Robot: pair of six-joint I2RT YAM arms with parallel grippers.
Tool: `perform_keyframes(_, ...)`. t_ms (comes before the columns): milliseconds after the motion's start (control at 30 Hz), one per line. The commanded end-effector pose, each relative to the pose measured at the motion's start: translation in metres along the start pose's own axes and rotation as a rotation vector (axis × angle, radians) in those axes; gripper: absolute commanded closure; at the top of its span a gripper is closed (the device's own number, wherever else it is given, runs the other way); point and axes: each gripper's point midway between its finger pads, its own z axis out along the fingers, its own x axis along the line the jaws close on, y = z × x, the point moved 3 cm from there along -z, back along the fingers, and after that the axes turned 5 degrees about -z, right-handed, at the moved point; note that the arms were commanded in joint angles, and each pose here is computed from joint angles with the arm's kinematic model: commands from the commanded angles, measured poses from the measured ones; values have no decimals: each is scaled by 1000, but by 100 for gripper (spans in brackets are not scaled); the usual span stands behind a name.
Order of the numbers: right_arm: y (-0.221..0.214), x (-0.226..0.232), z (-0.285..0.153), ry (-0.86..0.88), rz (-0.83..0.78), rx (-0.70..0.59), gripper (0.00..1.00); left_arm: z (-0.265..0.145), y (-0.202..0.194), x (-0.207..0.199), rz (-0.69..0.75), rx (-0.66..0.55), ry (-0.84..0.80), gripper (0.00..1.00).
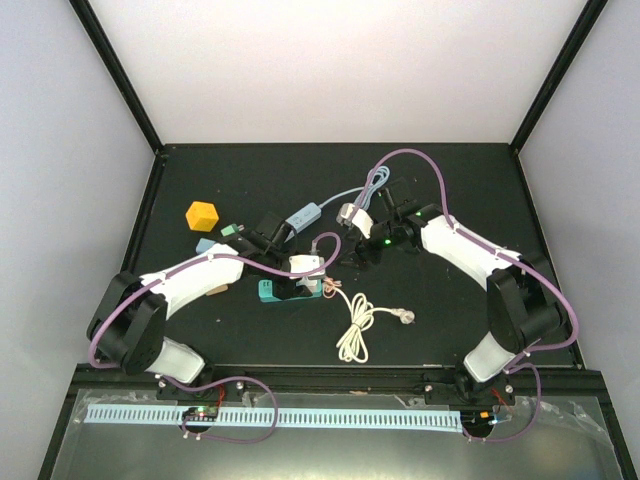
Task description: Pull the plug off the socket
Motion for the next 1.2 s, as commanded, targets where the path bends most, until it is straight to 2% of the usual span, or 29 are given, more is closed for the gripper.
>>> perform_keyframes(0, -5, -3, 2, 0, 3, 1, 16, 7, -3, 6, -5, 47, 36, 51)
perform_keyframes(167, -7, -4, 3, 4, 5, 5, 16, -1, 4, 4, 14, 12, 53, 71)
perform_keyframes(200, -7, -4, 4, 7, 7, 6, 16, -2, 4, 3, 16, 10, 55, 71)
perform_keyframes(300, -7, -4, 4, 10, 8, 7, 16, -4, 2, 4, 18, 17, 76, 48)
perform_keyframes(333, -8, -4, 5, 10, 9, 7, 16, -3, 1, 5, 18, 25, 83, 46)
perform_keyframes(567, -9, -4, 6, 17, 17, 13, 16, 7, -7, 7, 19, 58, 77, 46)
perform_keyframes(667, -11, -4, 7, 16, 16, 17, 16, 13, -10, 7, 12, 72, 60, 56)
perform_keyframes(833, -12, -5, 8, 17, 18, 20, 16, 2, 2, 1, 18, 16, 44, 69)
perform_keyframes(1167, -11, -5, 8, 19, 17, 18, 16, -15, 11, -7, 25, -24, 43, 83)
